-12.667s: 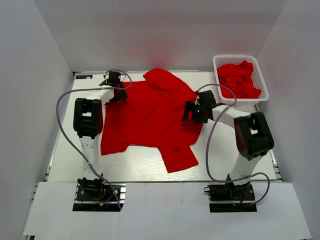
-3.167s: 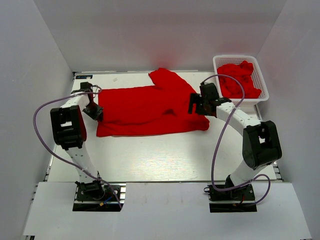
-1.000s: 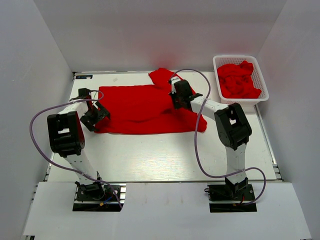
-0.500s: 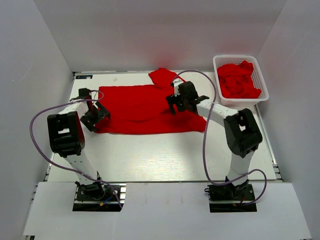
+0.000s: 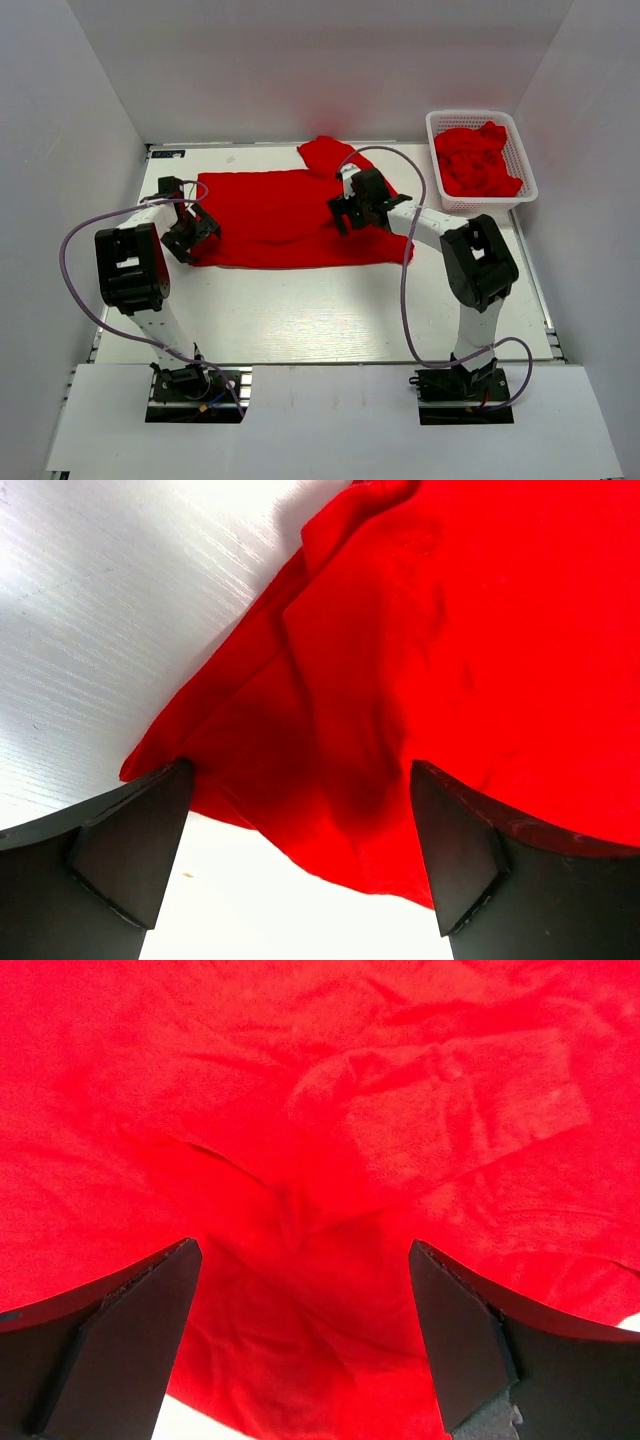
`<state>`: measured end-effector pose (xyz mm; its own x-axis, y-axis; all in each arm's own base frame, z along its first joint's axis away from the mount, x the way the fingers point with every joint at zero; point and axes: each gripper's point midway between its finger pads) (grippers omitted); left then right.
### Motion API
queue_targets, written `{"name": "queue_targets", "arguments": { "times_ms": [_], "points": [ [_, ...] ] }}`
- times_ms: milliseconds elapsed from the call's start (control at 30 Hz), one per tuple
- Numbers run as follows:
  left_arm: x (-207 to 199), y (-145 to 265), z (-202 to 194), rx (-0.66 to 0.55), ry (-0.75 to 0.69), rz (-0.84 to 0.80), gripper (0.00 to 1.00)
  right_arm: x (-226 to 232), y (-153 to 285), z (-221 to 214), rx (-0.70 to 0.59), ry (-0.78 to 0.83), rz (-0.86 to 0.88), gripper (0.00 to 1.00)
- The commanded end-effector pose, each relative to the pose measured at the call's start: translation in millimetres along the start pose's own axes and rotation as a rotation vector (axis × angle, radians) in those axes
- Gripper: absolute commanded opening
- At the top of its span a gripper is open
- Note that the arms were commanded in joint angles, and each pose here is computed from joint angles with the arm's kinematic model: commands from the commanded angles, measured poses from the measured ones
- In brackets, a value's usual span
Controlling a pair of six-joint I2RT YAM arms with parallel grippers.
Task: Fold and stack the t-shirts
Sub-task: Fold the flattened tshirt in 1/3 of the way
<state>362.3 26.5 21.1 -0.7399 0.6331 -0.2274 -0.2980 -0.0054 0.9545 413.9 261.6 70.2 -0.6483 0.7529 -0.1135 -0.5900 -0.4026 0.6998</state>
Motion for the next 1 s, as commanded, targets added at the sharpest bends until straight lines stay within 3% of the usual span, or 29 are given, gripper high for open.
{"name": "queue_targets", "arguments": {
  "times_ms": [0,233,300,367,400,500,667,967],
  "points": [
    [31,-16,-24,0.071,0.002,0.11,1.0,-2,-13,11,-0.017,0.015,-0.022,0.9],
    [32,-16,-23,0.065,0.001,0.116,1.0,-8,-38,3,0.006,-0.004,-0.063,0.9],
    [32,-16,-23,0.065,0.001,0.116,1.0,-9,-39,6,-0.007,-0.018,-0.079,0.86],
    [32,-16,-23,0.064,0.011,0.117,1.0,-13,-40,8,-0.022,-0.032,-0.094,0.69],
    [32,-16,-23,0.064,0.011,0.117,1.0,-13,-39,10,-0.028,-0.034,-0.099,0.53],
    [32,-16,-23,0.064,0.011,0.117,1.0,-14,-40,11,-0.031,-0.034,-0.102,0.27],
    [32,-16,-23,0.064,0.011,0.117,1.0,-16,-41,18,-0.038,-0.035,-0.104,0.0],
    [35,-18,-22,0.069,0.02,0.124,1.0,-31,-47,45,-0.086,0.077,-0.148,0.0]
  ]
}}
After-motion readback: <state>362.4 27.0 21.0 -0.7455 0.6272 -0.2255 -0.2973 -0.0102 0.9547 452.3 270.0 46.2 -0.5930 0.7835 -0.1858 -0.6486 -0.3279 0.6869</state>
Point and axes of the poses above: each gripper's point midway between its finger pads, its own y axis back along the fingers, its own x axis along the line the jaws close on, z = x × y, and after that the axes turned 8 degrees about y, right-handed
